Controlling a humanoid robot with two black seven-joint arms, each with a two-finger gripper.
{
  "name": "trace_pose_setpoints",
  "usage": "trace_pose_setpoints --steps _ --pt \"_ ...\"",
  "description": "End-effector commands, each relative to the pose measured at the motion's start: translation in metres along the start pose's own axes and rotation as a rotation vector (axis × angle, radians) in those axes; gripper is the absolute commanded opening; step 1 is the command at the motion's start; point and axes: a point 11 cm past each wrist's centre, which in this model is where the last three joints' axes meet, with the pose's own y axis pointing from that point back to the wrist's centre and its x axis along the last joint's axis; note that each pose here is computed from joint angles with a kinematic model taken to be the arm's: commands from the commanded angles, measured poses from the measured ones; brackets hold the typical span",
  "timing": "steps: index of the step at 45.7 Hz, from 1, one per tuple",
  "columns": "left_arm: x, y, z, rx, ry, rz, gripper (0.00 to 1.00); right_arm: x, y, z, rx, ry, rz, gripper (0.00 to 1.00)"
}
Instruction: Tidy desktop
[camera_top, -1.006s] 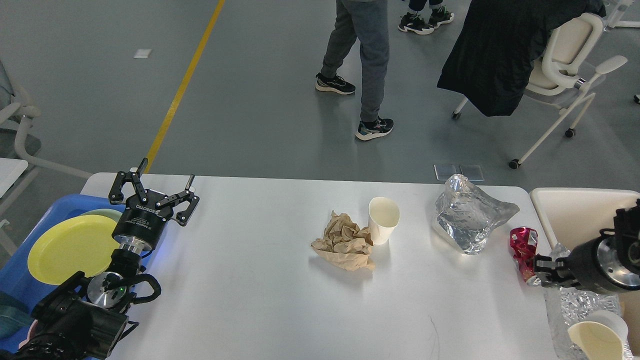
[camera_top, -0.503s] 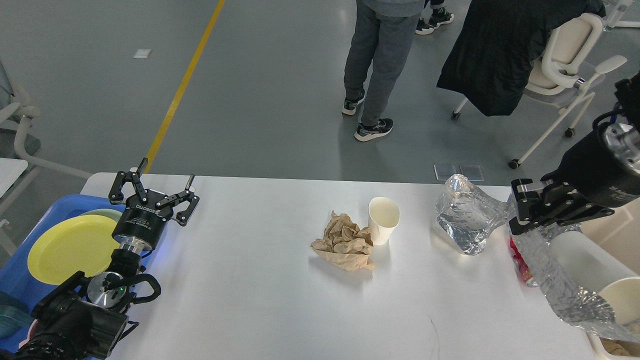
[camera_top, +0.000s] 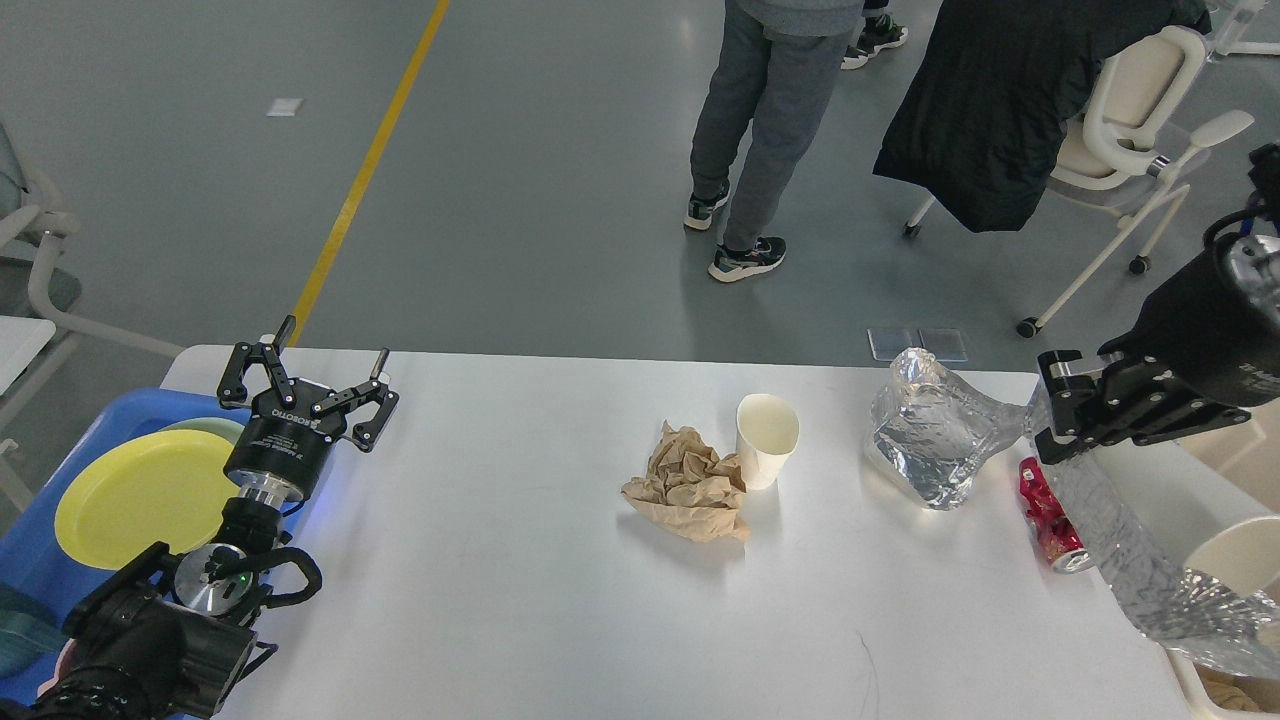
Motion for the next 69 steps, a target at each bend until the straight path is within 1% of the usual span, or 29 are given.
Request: trace_pose_setpoints --steps 1,9,18,23,27,31,37,40,44,47,59,66,67,68,69 --pt "0.0 0.0 0.0 0.0 0.0 0.0 1.0 0.009 0.0 0.019 -0.048 -0.026 0.03 0.0" --pt "0.0 0.0 0.0 0.0 0.0 0.0 1.0 0.028 -0.026 0.095 -0.143 -0.18 0.088 0.0" --pt "0.0 0.0 0.0 0.0 0.0 0.0 1.0 0.025 -0.068 0.176 -0.239 -0.325 0.144 0.0" --pt "0.0 0.0 0.0 0.0 0.0 0.0 1.0 0.023 -0.09 0.218 -0.332 -0.356 0.217 0.0" --pt "0.0 0.0 0.0 0.0 0.0 0.0 1.0 0.018 -0.11 0.254 -0.429 -0.356 0.285 0.0" --pt "0.0 0.0 0.0 0.0 0.0 0.0 1.0 0.014 -0.123 0.29 -0.536 -0.33 0.369 0.0" --pt "0.0 0.0 0.0 0.0 0.0 0.0 1.0 -0.002 -0.152 0.329 -0.626 -0.362 0.461 0.0" --pt "0.0 0.0 0.0 0.0 0.0 0.0 1.0 -0.007 -0.175 0.34 -0.654 -0.376 0.517 0.0" --pt "0.0 0.0 0.0 0.0 0.0 0.0 1.0 -0.01 -0.204 0.338 -0.661 -0.361 0.554 0.0" --pt "0.0 0.0 0.0 0.0 0.0 0.0 1.0 -0.013 -0.216 0.339 -0.664 -0.358 0.564 0.0" --pt "-0.001 -0.001 0.0 0.0 0.0 -0.001 1.0 -0.019 -0.234 0.344 -0.69 -0.294 0.581 0.0" --pt "0.0 0.0 0.0 0.0 0.0 0.0 1.0 -0.013 -0.237 0.342 -0.692 -0.261 0.604 0.0" --pt "0.0 0.0 0.0 0.0 0.0 0.0 1.0 -0.012 -0.237 0.342 -0.69 -0.261 0.603 0.13" --pt "0.0 0.0 0.0 0.0 0.0 0.0 1.0 -0.012 -0.238 0.341 -0.686 -0.264 0.601 0.58" --pt "0.0 0.0 0.0 0.0 0.0 0.0 1.0 -0.012 -0.239 0.34 -0.684 -0.265 0.6 1.0"
